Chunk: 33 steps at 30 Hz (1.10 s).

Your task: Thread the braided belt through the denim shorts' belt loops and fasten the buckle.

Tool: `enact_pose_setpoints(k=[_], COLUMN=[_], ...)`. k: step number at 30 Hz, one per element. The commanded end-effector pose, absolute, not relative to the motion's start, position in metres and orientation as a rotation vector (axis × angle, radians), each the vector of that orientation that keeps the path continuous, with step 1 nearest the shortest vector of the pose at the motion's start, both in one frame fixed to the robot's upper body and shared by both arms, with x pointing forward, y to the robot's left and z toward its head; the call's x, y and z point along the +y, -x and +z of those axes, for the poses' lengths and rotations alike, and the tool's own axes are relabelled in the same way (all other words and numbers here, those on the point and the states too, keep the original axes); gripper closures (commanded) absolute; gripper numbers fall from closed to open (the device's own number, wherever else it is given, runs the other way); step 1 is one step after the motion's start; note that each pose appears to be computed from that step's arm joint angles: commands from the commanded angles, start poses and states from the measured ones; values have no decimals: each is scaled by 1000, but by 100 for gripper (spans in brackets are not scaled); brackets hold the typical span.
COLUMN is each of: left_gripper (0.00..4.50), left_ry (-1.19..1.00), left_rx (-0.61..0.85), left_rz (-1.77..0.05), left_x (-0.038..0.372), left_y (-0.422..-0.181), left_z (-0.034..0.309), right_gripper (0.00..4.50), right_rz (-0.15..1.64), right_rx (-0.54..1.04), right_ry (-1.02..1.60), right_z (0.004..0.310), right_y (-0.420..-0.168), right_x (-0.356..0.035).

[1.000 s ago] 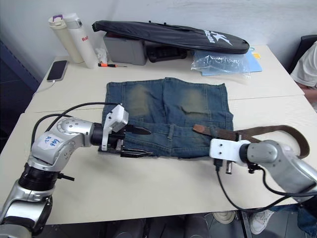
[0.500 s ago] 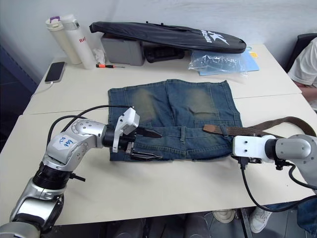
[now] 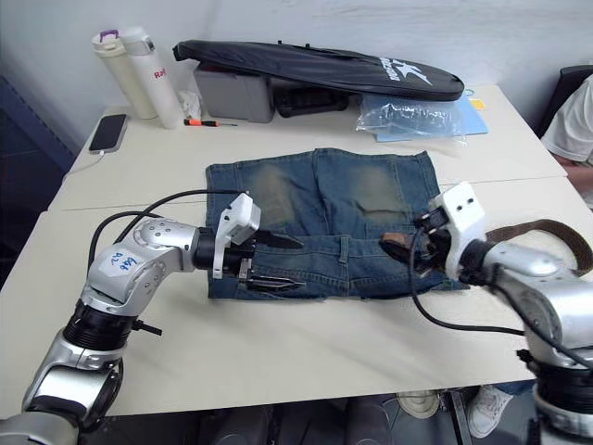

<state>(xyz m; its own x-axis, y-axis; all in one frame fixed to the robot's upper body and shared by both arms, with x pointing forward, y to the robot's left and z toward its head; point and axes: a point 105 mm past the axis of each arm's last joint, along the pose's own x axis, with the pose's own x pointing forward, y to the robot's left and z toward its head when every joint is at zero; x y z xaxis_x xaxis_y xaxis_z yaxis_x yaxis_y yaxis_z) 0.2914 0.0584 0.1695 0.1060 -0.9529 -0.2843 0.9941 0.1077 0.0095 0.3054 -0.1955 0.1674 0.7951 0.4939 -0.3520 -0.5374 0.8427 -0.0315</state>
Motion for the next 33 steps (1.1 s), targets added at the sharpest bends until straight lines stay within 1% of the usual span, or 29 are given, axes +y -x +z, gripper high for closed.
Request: enact_pose_setpoints(k=[1, 4, 6, 8, 11, 14, 17, 18, 21, 24, 30, 33], left_gripper=[0, 0, 0, 0, 0, 0, 0, 0, 0, 0, 0, 0], left_ry=[-260, -275, -294, -299, -314, -333, -372, -387, -526, -584, -654, -653], left_rx=[133, 113, 103, 97, 88, 76, 73, 72, 70, 63, 59, 70], left_rz=[-1438, -1457, -1474, -1460, -1479, -1498, -1494, -1492, -1457, -1413, -1313, -1265], left_x=[50, 40, 31, 13, -16, -51, -80, -85, -108, -123, -130, -130], left_y=[-297, -301, -307, -322, -337, -350, -360, -362, -364, -363, -367, -370], left_z=[188, 191, 192, 195, 198, 197, 190, 187, 168, 158, 144, 139], right_gripper=[3, 3, 3, 3, 3, 3, 3, 3, 3, 3, 3, 3], right_rz=[574, 632, 628, 600, 603, 583, 517, 501, 400, 360, 318, 305], right_rx=[343, 379, 422, 472, 530, 533, 512, 508, 473, 448, 421, 406], right_ry=[241, 294, 341, 394, 434, 429, 425, 424, 400, 369, 346, 341], right_z=[170, 170, 171, 172, 168, 166, 165, 165, 165, 165, 167, 169], right_y=[-292, -281, -275, -269, -258, -251, -249, -249, -249, -248, -245, -245], right_x=[-186, -185, -192, -204, -209, -208, -210, -210, -213, -210, -205, -203])
